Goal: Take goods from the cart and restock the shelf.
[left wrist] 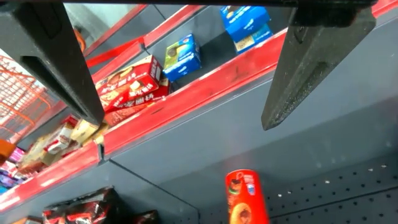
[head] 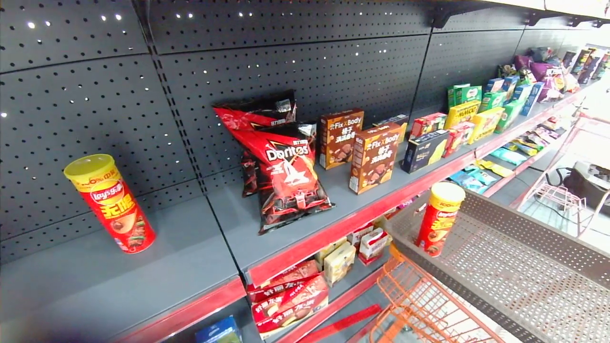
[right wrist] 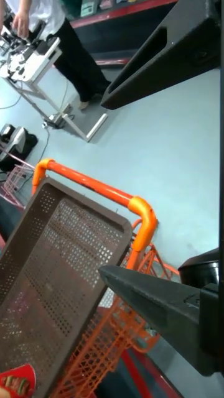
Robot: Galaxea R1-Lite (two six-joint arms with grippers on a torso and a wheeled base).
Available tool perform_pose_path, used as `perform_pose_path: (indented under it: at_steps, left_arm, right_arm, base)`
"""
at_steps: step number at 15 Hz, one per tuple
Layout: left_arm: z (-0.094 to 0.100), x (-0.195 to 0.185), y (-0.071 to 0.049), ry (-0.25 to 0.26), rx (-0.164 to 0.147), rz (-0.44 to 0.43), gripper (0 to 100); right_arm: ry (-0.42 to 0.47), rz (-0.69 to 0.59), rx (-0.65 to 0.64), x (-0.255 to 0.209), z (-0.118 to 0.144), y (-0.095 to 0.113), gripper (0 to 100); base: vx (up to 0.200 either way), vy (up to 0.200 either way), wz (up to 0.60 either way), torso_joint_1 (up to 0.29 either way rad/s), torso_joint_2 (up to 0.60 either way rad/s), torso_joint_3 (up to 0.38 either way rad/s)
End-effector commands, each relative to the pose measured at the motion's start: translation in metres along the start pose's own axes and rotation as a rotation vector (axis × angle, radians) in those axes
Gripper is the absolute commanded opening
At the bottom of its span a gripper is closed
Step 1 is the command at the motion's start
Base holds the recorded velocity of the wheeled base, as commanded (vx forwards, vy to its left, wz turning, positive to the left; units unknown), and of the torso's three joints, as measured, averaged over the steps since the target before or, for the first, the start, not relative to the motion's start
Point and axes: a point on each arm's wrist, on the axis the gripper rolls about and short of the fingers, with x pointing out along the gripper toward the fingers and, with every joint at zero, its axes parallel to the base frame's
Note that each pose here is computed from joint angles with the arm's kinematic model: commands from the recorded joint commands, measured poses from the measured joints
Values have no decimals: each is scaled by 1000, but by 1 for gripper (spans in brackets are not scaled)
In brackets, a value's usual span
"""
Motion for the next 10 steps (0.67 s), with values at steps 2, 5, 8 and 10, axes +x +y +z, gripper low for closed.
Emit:
perform_pose_path:
  at_steps: [2,5,8,10]
  left_arm:
    - [0,0,0,-1,0,0,100]
    - [0,0,0,-1,0,0,100]
    - [0,0,0,-1,1,0,100]
    - [0,0,0,-1,0,0,100]
  right_arm:
    - [1,-1,-1,0,0,0,100]
    - [2,-2,0,0,0,0,100]
    - [4,0,-2,1,0,0,100]
    - [6,0,-2,1,0,1,100]
  base:
    - [0,0,0,0,0,0]
    - [0,0,0,0,0,0]
    - [0,0,0,0,0,0]
    - [0,0,0,0,0,0]
